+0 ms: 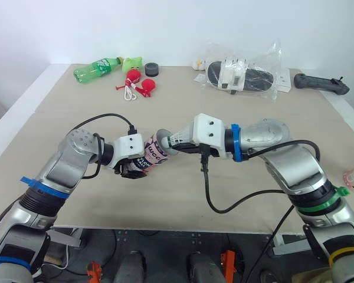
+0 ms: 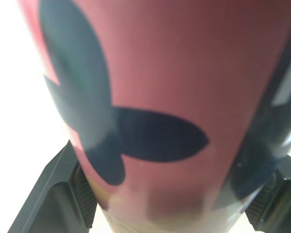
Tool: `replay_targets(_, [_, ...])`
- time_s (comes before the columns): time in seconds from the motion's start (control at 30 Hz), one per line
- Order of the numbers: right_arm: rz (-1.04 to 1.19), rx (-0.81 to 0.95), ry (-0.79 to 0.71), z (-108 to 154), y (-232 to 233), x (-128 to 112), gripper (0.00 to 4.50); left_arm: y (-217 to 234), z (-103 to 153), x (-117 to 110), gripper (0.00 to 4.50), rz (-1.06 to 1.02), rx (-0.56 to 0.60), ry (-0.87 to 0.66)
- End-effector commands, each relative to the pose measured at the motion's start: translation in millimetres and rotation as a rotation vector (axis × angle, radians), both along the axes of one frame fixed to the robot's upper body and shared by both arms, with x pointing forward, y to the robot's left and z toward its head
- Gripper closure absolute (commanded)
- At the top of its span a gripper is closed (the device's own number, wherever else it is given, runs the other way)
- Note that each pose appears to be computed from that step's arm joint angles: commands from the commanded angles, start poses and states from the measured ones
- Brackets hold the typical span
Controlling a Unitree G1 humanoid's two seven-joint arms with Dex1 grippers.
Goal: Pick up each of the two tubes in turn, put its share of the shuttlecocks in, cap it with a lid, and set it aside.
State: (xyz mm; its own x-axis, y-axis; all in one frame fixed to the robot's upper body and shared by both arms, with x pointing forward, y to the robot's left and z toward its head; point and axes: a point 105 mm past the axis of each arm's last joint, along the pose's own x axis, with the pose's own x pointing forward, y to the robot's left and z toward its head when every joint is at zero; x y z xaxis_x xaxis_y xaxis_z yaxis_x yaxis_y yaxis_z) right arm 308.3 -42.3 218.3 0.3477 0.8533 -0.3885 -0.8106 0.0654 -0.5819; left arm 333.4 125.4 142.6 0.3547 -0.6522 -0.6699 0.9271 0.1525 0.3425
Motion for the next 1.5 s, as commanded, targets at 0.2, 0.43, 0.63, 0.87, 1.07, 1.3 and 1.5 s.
replay_targets(0.2, [0.041,0.064,-0.051,25.0,6.3,-8.8,2.16,-2.8,-15.7,-7.1,1.24,-0.006,0.008,0.062])
replay_targets(0.43, [-0.147,0.359,0.031,61.4,-46.8,-13.3,0.03,-3.4,-16.1,-8.3,1.24,-0.006,0.003,0.067])
replay_targets(0.63, [-0.645,0.387,0.097,19.1,-161.5,-0.2,0.03,-4.5,-19.9,-10.1,1.24,-0.006,-0.003,0.081])
replay_targets(0.87, [-1.035,0.336,0.122,-37.9,-232.5,12.2,0.03,-6.0,-20.4,-8.5,1.24,-0.012,-0.003,0.082])
replay_targets(1.07, [-1.137,0.448,0.15,-63.8,-223.0,47.3,0.03,-9.3,-20.6,-8.4,1.24,-0.022,-0.005,0.083])
replay_targets(1.3, [-1.168,0.509,0.174,-72.5,-207.5,92.2,0.03,-6.5,-18.9,-9.3,1.24,-0.01,-0.006,0.08])
replay_targets(1.5, [-1.147,0.505,0.188,-78.1,-193.4,115.5,0.03,-3.0,-19.1,-12.5,1.24,0.009,-0.007,0.082])
